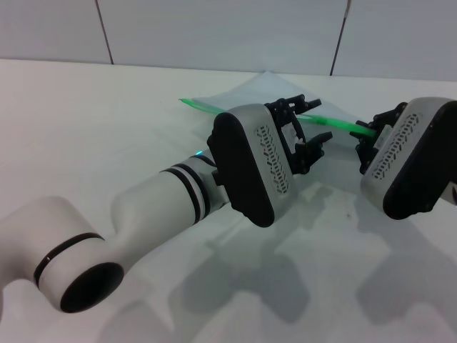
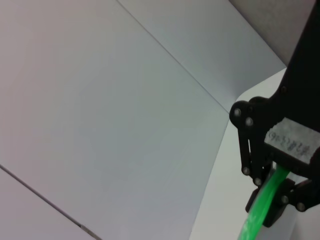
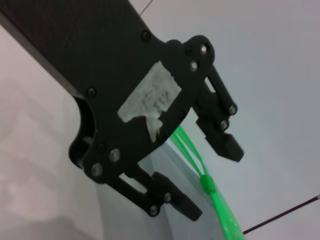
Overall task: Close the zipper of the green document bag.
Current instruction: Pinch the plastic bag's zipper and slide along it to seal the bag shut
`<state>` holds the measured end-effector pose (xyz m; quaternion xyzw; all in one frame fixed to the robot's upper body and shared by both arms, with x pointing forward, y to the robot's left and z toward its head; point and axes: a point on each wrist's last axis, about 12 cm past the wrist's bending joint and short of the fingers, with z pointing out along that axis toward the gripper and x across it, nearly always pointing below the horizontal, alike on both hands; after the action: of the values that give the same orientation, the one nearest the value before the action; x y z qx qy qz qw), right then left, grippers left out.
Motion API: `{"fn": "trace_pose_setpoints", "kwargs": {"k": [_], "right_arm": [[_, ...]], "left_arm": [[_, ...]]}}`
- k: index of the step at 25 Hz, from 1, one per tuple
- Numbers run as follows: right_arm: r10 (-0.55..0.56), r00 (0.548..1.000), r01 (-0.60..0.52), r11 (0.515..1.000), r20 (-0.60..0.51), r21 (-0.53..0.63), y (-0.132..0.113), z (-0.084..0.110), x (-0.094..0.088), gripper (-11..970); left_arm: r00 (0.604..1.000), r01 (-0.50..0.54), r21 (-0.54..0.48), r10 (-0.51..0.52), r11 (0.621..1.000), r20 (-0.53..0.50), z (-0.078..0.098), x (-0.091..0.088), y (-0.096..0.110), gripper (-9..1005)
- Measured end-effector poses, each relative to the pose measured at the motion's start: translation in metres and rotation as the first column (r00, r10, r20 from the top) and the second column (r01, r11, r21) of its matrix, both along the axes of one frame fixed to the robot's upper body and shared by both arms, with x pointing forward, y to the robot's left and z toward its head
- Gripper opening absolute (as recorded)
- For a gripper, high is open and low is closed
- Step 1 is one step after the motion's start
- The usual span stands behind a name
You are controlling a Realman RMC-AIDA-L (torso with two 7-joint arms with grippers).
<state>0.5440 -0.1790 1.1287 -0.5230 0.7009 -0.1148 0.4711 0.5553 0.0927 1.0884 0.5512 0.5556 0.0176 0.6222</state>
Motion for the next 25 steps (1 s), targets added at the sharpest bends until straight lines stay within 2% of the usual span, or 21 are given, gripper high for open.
{"fn": "trace_pose_setpoints", "kwargs": {"k": [6, 22, 25], "right_arm": [[0.005, 1.000, -0.005, 1.000, -0.002, 0.000, 0.0016, -0.0008, -0.0009, 54], [0.027, 1.000, -0.027, 1.000, 0.003, -0.002, 0.0067, 0.0005, -0.0036, 55], [0.026, 1.000, -0.026, 1.000, 0.003, -0.002, 0.0066, 0.0005, -0.0038, 55]], "left_arm": [[1.000, 0.000, 0.001, 0.000, 1.000, -0.006, -0.0013, 0.0017, -0.0003, 457], [1.000, 0.010, -0.008, -0.010, 1.000, -0.004, -0.0053, 0.0008, -0.0011, 460], [1.000, 0.006, -0.011, -0.006, 1.000, -0.004, -0.0051, 0.0012, -0.0003, 370]]}}
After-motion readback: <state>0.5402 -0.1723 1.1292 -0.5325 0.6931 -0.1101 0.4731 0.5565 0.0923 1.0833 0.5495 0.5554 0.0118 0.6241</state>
